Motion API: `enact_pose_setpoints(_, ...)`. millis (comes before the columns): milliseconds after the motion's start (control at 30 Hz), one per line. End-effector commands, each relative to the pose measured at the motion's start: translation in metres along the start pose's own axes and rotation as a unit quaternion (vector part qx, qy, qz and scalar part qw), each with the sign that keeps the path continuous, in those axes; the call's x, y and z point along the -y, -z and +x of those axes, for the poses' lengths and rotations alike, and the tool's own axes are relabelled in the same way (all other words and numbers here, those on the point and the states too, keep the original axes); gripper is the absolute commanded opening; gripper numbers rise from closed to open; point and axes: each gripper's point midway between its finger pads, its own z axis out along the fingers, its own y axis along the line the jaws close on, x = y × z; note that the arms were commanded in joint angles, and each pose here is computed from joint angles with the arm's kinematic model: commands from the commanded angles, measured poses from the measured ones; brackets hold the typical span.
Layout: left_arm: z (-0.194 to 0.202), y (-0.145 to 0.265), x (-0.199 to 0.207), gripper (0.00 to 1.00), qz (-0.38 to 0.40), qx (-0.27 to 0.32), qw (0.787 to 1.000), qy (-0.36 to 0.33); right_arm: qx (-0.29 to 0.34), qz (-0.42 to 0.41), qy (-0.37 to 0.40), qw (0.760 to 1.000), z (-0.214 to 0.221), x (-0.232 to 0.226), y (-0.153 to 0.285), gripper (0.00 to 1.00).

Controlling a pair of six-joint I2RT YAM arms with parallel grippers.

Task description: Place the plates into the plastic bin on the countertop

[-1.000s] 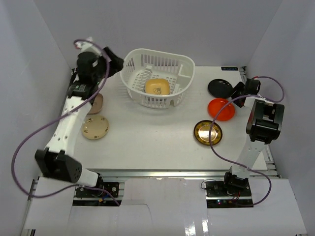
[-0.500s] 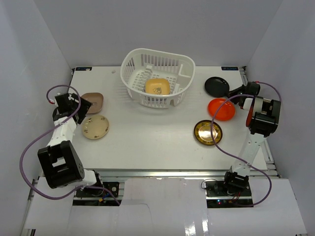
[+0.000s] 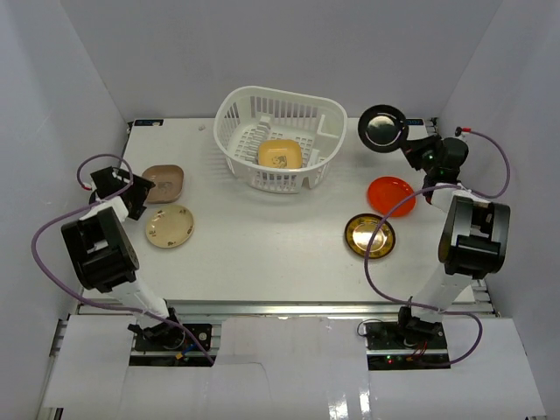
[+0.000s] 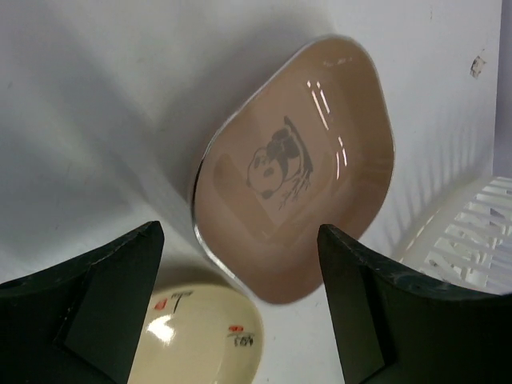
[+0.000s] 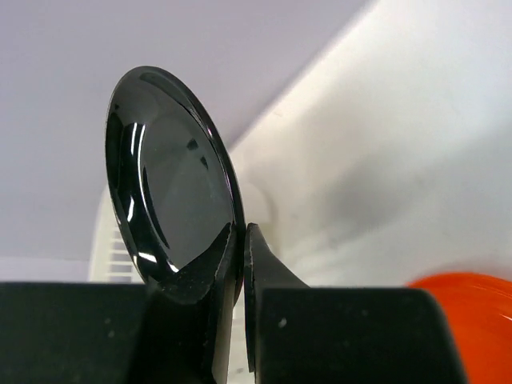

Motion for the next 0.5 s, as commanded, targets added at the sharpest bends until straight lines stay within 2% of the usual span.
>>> enact_pose_setpoints(0,-0.031,-0.008,0.031,0.89,0.039,0.026,0.999,-0.021,0.093,-0.089,0.055,0.99,-0.05,-0.077,0.031,0.08)
enact_pose_setpoints(133,-0.032,-0.025,0.018,0.88,0.011,0.022,0.999,-0.027,0.078,-0.119,0.115,0.983,-0.045,-0.124,0.043,0.08)
enact_pose_setpoints(167,-0.027,-0.033,0.011,0.87,0.003,0.013,1.0,-0.026,0.068,-0.143,0.134,0.978,-0.036,-0.154,0.042,0.08)
enact_pose_setpoints(233,-0.024,-0.04,0.009,0.84,0.001,0.004,1.0,-0.023,0.057,-0.134,0.172,0.974,-0.019,-0.166,0.033,0.08)
enact_pose_setpoints(267,-0.021,-0.043,0.006,0.82,-0.001,-0.003,1.0,-0.022,0.05,-0.152,0.188,0.969,-0.003,-0.192,0.03,0.08)
enact_pose_setpoints(333,-0.014,-0.052,0.0,0.78,-0.006,-0.017,1.0,-0.021,0.029,-0.148,0.209,0.966,0.02,-0.197,0.013,0.08)
enact_pose_setpoints(367,-0.013,-0.055,-0.002,0.76,-0.008,-0.019,1.0,-0.024,0.021,-0.161,0.215,0.963,0.031,-0.216,0.011,0.08)
enact_pose_setpoints(400,-0.011,-0.057,-0.004,0.67,-0.01,-0.023,0.999,-0.024,0.017,-0.161,0.226,0.96,0.037,-0.221,0.005,0.08)
enact_pose_setpoints(433,-0.011,-0.058,-0.007,0.64,-0.014,-0.022,0.999,-0.023,-0.015,-0.142,0.231,0.962,0.061,-0.211,-0.009,0.08)
enact_pose_setpoints(467,-0.01,-0.059,-0.008,0.61,-0.016,-0.023,0.999,-0.023,-0.009,-0.158,0.239,0.958,0.058,-0.232,-0.012,0.08)
